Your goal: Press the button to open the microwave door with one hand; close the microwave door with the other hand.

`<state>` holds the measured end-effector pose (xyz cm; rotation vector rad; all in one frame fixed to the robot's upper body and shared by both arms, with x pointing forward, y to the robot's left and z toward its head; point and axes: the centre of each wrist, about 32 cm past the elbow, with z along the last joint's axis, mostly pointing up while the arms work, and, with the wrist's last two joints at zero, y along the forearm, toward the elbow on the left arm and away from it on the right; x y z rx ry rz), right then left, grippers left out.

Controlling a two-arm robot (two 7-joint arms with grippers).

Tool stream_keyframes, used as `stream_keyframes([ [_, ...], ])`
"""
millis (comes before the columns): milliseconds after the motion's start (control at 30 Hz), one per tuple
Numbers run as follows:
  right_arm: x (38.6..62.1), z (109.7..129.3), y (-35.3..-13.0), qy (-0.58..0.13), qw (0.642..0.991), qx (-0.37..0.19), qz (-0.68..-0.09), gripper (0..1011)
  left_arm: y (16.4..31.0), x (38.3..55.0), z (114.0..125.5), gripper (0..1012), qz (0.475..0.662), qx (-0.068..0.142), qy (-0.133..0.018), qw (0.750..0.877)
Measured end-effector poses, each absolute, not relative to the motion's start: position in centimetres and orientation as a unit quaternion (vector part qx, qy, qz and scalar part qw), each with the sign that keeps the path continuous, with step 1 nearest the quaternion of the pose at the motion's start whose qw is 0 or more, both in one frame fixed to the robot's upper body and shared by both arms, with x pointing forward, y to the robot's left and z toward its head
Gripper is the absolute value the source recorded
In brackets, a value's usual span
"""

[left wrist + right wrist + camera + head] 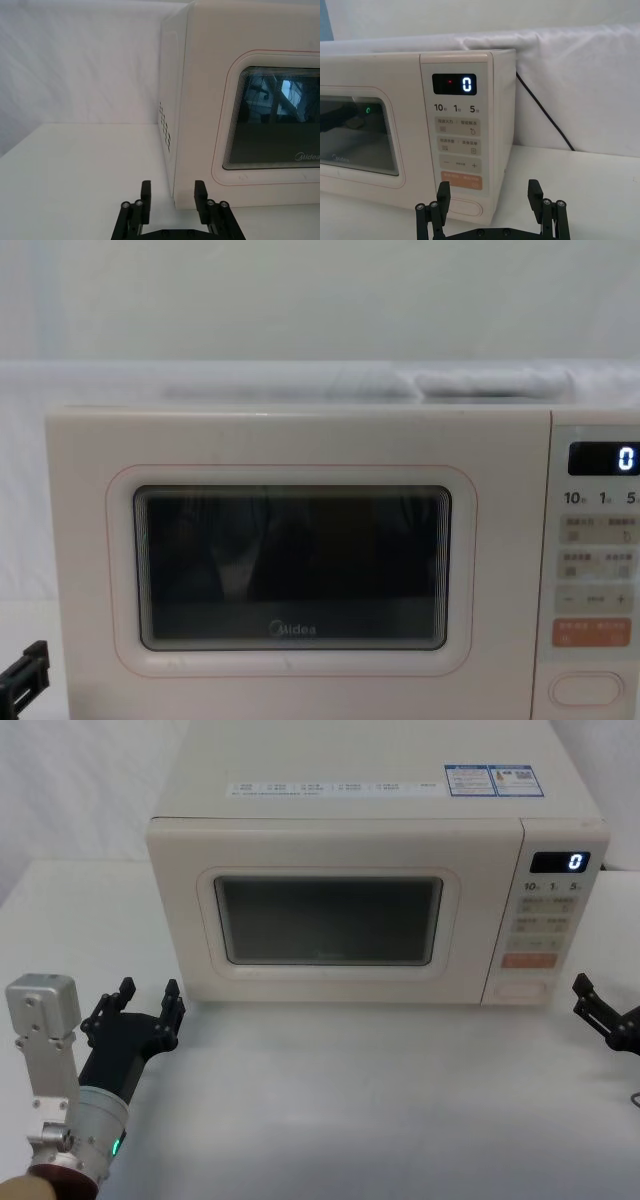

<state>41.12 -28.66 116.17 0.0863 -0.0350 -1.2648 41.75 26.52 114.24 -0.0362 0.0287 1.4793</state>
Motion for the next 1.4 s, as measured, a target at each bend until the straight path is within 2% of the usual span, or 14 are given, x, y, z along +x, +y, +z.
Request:
stream_keyframes([
  [200, 41.12, 116.17, -28.66, -0.016, 0.806, 0.040, -0.591, 1002, 26.52, 41.75, 114.24, 746, 0.674, -0.016, 0.013, 0.738],
  [267, 41.12, 116.17, -28.66, -0.016, 0.806, 0.040, -0.591, 1002, 26.52, 41.75, 114.24, 771, 0.674, -0.016, 0.013, 0.738],
  [333, 41.12, 116.17, -28.66, -0.016, 0.806, 0.040, -0.591, 1002, 26.52, 41.75, 114.24, 862, 0.674, -0.016, 0.013, 0.738],
  [533, 41.12, 116.17, -28.66, -0.016, 0.806, 0.040, -0.591, 1002, 26.52, 41.75, 114.24, 1001, 0.674, -0.016, 0.013, 0.738],
  [1400, 41.12, 116.17, -28.66, -0.016, 0.806, 0.040, -0.591, 1002, 26.52, 41.76, 114.24, 1001, 0.674, -0.016, 0.013, 0.738],
])
